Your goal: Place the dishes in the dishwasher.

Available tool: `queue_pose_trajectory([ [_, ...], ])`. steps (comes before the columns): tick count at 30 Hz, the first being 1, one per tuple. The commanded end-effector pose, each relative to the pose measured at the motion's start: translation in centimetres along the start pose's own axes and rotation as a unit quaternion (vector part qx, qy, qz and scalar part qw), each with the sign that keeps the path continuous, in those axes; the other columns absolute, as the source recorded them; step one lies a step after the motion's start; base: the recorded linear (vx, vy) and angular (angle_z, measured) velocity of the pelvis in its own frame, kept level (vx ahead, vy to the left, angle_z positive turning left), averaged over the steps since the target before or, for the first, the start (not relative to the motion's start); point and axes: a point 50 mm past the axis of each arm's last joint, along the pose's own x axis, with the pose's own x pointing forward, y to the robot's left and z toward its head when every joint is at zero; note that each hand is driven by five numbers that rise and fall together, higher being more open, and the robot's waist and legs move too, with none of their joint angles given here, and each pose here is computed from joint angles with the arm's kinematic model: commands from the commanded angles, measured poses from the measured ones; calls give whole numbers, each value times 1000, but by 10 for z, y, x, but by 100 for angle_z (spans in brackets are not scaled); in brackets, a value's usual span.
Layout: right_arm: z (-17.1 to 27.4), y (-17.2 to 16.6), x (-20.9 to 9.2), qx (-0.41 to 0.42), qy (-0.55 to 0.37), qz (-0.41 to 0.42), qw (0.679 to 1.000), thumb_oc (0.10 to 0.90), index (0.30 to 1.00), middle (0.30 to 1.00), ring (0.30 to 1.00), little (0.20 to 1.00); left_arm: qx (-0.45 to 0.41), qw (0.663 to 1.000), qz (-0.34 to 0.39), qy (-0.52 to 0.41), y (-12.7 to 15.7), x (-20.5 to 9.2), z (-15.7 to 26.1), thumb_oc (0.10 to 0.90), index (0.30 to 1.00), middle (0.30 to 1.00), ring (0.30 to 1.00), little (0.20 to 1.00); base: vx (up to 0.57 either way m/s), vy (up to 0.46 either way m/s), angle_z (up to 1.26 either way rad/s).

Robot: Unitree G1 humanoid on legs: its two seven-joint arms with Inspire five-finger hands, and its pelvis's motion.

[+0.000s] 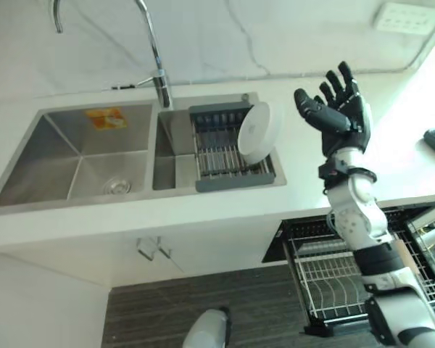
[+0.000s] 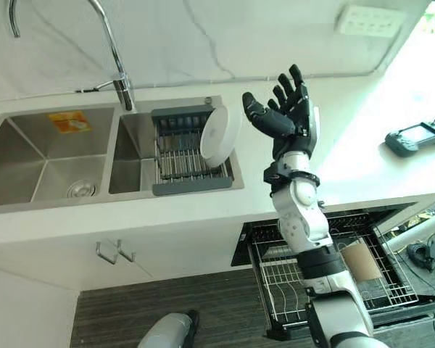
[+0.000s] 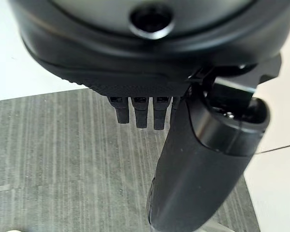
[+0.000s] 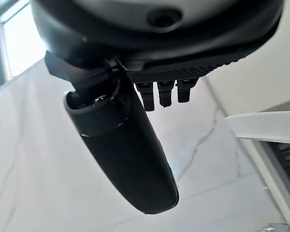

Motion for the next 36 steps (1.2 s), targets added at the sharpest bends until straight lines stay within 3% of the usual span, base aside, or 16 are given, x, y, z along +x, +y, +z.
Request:
queue_pose_trajectory([
  [1,61,21,21,31,-113,50,992,800,900,900,900,900,37,999,26,8,24,1,-5,800,900,900,900,900,78,0,10],
  [16,61,24,34,-33,-104,53,993,800,900,900,900,900,76,997,8,-1,19,0,-6,800,900,900,900,900,34,19,9],
  [36,58,17,42,1,-76,27,997,800,900,900,900,900,80,997,2,-17,23,0,1,800,900,900,900,900,-9,22,7],
])
